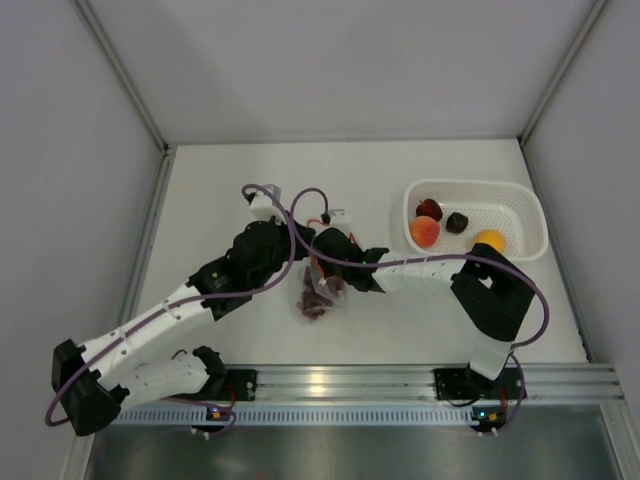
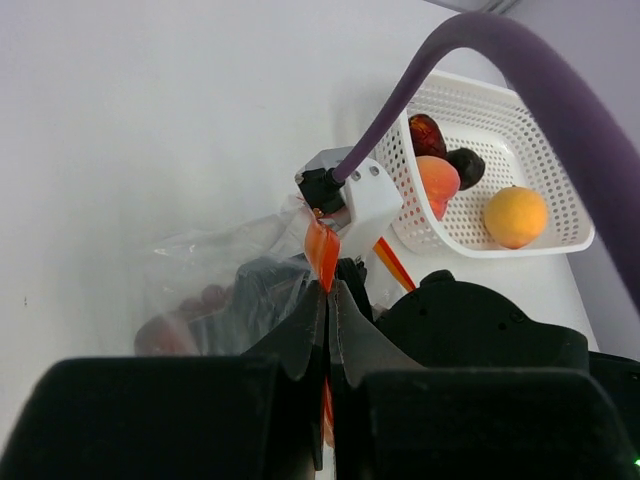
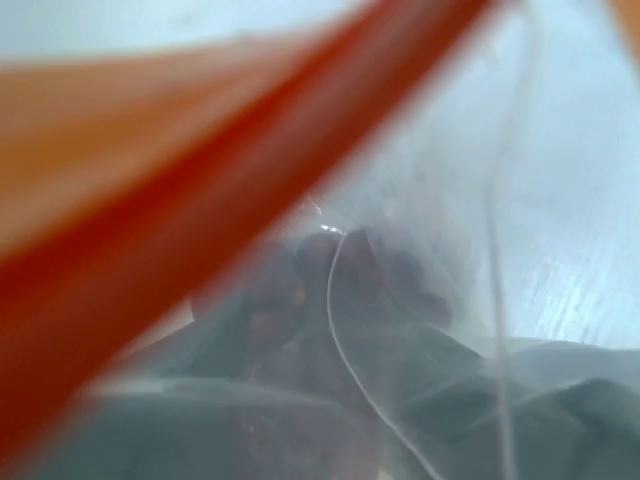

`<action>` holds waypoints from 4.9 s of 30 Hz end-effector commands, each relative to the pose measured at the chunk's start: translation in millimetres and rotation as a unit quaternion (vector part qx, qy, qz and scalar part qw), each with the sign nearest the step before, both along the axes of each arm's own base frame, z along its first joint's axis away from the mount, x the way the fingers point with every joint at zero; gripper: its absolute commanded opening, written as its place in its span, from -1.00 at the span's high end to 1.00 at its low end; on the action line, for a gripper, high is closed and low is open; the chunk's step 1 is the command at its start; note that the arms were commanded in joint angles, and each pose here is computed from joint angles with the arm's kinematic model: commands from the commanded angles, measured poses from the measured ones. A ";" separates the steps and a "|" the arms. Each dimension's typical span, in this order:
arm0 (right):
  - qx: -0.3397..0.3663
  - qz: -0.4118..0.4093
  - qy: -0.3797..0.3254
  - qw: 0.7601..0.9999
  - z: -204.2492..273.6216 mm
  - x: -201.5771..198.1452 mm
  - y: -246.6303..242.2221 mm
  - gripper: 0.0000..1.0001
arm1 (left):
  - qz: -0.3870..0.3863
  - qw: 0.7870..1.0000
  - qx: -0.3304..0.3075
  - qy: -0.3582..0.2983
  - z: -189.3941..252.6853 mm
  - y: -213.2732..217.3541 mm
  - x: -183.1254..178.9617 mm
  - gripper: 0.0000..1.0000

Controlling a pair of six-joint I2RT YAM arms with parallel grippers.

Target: Open the zip-top bag and remove the fake food

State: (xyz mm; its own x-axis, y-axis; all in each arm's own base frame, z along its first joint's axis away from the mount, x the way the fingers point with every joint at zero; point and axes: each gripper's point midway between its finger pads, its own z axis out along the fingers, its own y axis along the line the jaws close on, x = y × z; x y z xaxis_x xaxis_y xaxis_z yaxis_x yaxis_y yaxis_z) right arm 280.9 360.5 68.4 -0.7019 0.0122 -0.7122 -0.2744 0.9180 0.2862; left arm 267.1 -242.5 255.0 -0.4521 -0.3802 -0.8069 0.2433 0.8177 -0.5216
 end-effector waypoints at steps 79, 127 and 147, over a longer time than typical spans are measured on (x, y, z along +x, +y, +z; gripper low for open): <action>-0.050 0.277 -0.098 0.955 27.6 -59.8 88.5 0.79 | -0.029 0.999 0.038 -0.011 -10.6 2.0 -1.9 1.00; -0.053 0.071 -0.024 0.996 47.8 -11.4 -16.9 0.75 | -0.049 0.998 0.042 -0.022 -13.1 7.0 -12.3 1.00; 0.026 0.120 -0.121 0.985 143.5 -43.2 -27.5 0.78 | -0.051 0.997 0.049 0.014 -33.1 -10.6 -0.6 1.00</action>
